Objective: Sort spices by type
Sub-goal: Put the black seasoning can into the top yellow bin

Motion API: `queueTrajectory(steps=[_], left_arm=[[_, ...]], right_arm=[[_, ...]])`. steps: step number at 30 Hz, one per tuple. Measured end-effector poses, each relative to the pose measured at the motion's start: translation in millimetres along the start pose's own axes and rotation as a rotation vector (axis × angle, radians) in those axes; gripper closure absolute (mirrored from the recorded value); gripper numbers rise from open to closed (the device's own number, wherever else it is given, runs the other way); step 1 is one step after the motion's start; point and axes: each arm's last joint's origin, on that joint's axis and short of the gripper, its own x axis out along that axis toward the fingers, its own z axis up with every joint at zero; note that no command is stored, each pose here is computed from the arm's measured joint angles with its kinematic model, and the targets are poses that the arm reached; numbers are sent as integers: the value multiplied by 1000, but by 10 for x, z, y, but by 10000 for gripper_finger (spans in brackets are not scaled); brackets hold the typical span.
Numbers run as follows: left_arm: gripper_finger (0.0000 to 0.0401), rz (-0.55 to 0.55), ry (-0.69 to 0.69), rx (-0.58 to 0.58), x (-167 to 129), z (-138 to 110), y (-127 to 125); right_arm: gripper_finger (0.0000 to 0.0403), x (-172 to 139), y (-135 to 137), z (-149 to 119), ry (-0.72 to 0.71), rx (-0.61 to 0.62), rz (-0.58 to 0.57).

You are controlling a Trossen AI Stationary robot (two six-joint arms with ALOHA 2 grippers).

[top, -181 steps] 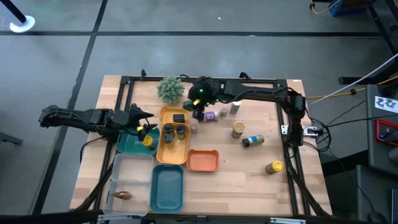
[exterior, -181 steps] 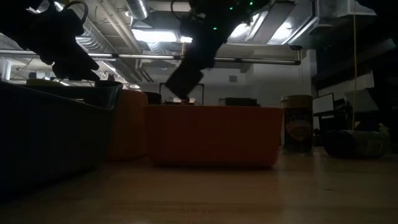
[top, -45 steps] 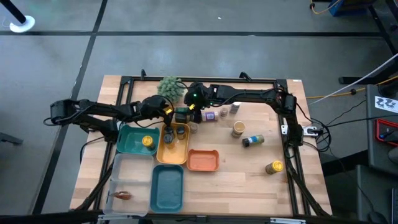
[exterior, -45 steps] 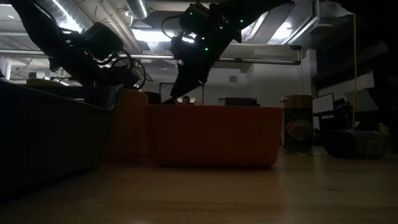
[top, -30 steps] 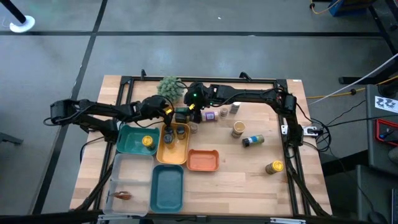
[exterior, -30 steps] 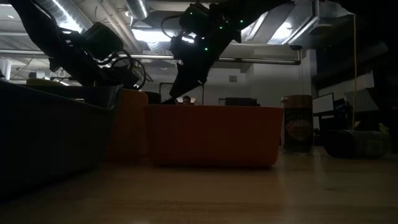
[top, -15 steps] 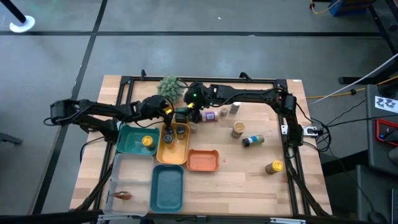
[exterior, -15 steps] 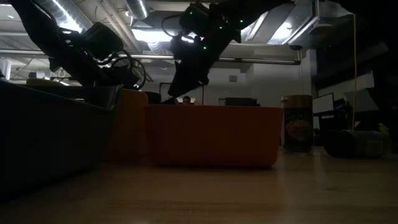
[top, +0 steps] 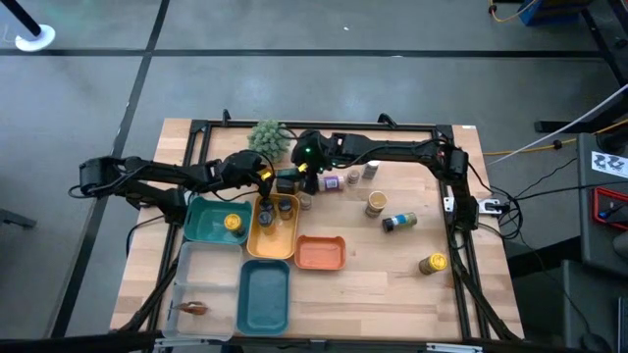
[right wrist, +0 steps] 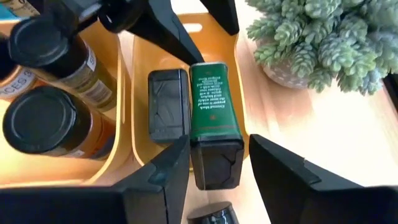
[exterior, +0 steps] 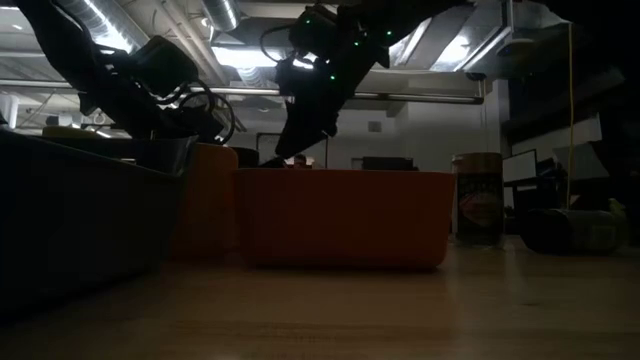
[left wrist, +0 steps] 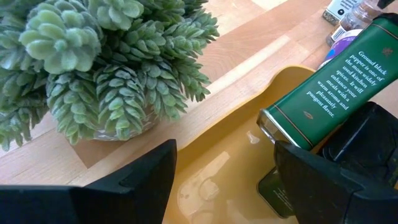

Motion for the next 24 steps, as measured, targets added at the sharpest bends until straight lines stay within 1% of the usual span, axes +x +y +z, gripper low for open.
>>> queueTrajectory(steps=[4,8,13,24], left_arm=[[138,0,0,0,0,0,0],[138,0,0,0,0,0,0],[138,0,0,0,0,0,0],[138,0,1,0,0,-1,0]], right_arm=[[235,-1,3,-33,34,-1,2],[235,0,2,-34,35,-2,1],[235,36,-12,-61,58,-9,-45],[235,63,-9,-72,63,-27,-30]])
